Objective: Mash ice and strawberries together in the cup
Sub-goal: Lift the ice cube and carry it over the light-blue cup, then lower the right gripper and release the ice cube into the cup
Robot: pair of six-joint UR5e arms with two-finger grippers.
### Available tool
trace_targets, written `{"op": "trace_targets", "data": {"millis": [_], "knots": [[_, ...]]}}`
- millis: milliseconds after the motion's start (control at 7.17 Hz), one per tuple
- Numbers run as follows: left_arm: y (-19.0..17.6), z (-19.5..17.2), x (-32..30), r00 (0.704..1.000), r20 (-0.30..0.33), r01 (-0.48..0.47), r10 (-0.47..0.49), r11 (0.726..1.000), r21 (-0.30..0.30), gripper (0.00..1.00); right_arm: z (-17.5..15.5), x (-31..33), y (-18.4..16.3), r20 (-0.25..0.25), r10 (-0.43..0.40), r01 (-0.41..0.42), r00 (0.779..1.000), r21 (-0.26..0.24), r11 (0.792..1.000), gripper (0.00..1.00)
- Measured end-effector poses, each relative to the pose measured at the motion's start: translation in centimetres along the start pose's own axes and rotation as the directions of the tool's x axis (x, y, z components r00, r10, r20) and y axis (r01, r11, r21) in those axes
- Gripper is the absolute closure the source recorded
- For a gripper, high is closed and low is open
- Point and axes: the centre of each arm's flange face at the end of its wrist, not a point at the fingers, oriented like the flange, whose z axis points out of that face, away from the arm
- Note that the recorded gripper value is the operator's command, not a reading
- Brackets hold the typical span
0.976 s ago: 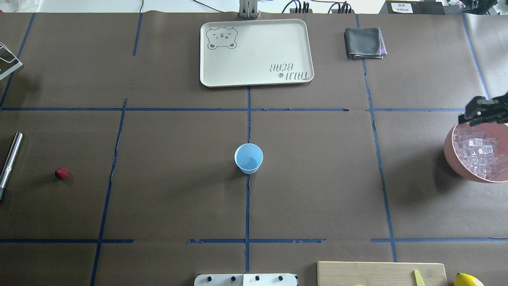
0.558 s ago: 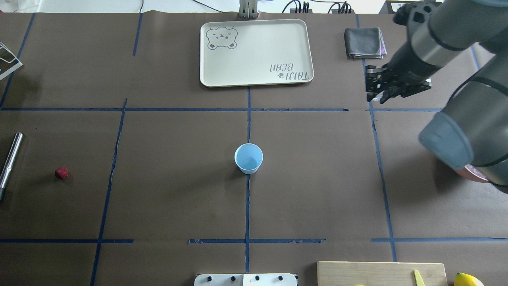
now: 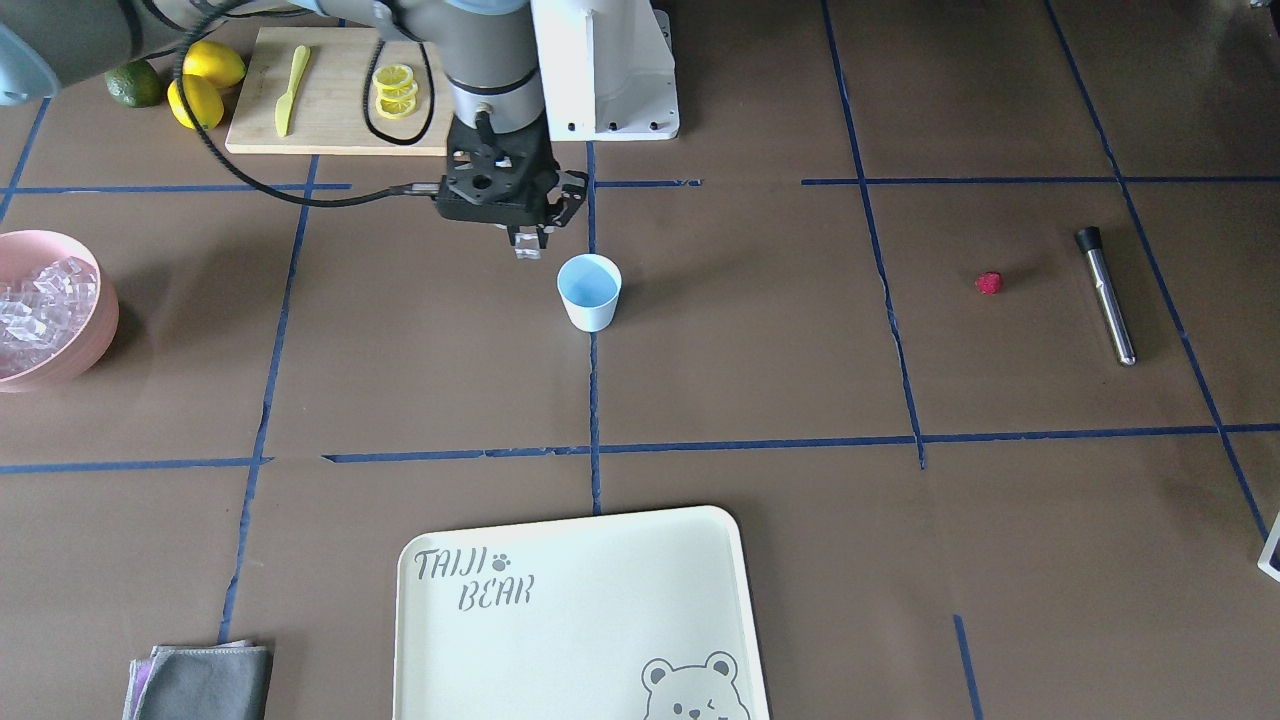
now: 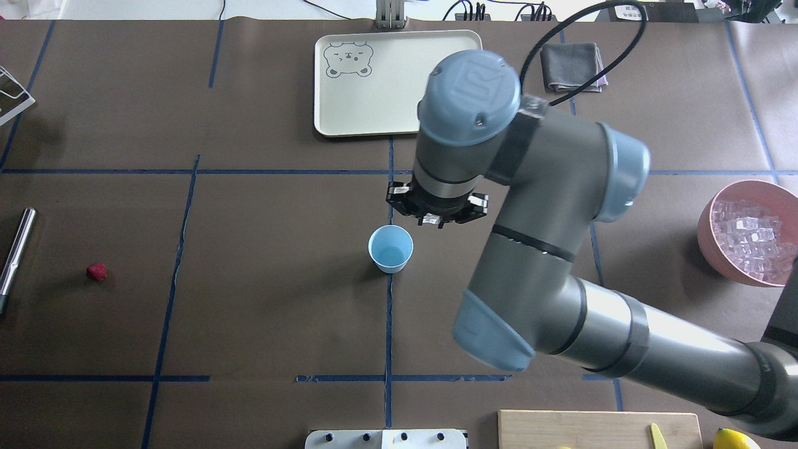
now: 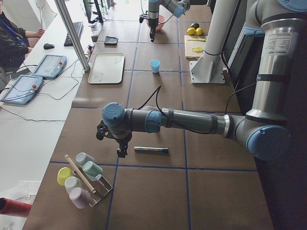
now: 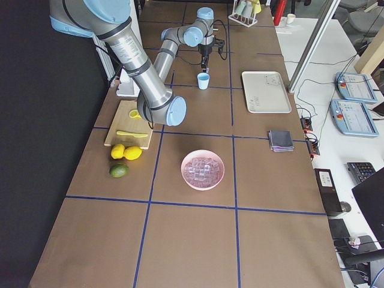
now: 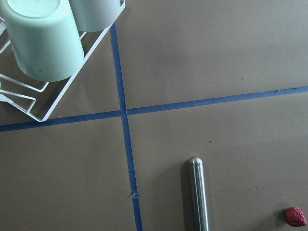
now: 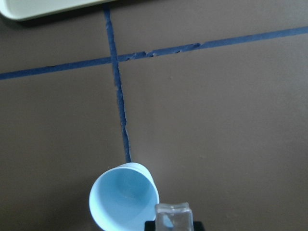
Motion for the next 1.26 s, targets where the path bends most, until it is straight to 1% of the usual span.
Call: {"op": "trace_targets", "data": {"millis": [139, 279, 558, 837, 1255], "knots": [[0.0, 0.0, 0.0, 1.0, -0.001, 0.0, 0.0, 1.0, 0.0, 0.0, 1.4, -2.2, 1.4, -0.022, -0.001, 0.001, 1.0, 0.0, 1.0, 1.0], [0.1, 0.1, -0.1, 1.0, -0.002, 0.002, -0.002, 1.0, -0.002, 0.0, 2.6, -3.8, 2.1, -0.04, -0.004, 0.004, 0.999, 0.004, 1.0, 1.0], [0.3, 0.2, -0.2, 1.0, -0.002, 0.005, -0.005, 1.0, -0.004, 0.0, 4.6, -6.5, 2.4, -0.048, -0.01, 0.01, 0.999, 0.005, 1.0, 1.0], [0.4, 0.3, -0.3, 1.0, -0.001, 0.006, -0.006, 1.0, -0.004, 0.0, 5.6, -6.8, 2.5, -0.053, -0.011, 0.011, 0.999, 0.003, 1.0, 1.0], [0.4, 0.2, -0.2, 1.0, -0.002, 0.004, -0.004, 1.0, -0.003, 0.0, 6.3, -6.3, 2.1, -0.069, -0.006, 0.007, 0.998, 0.01, 1.0, 0.98]]}}
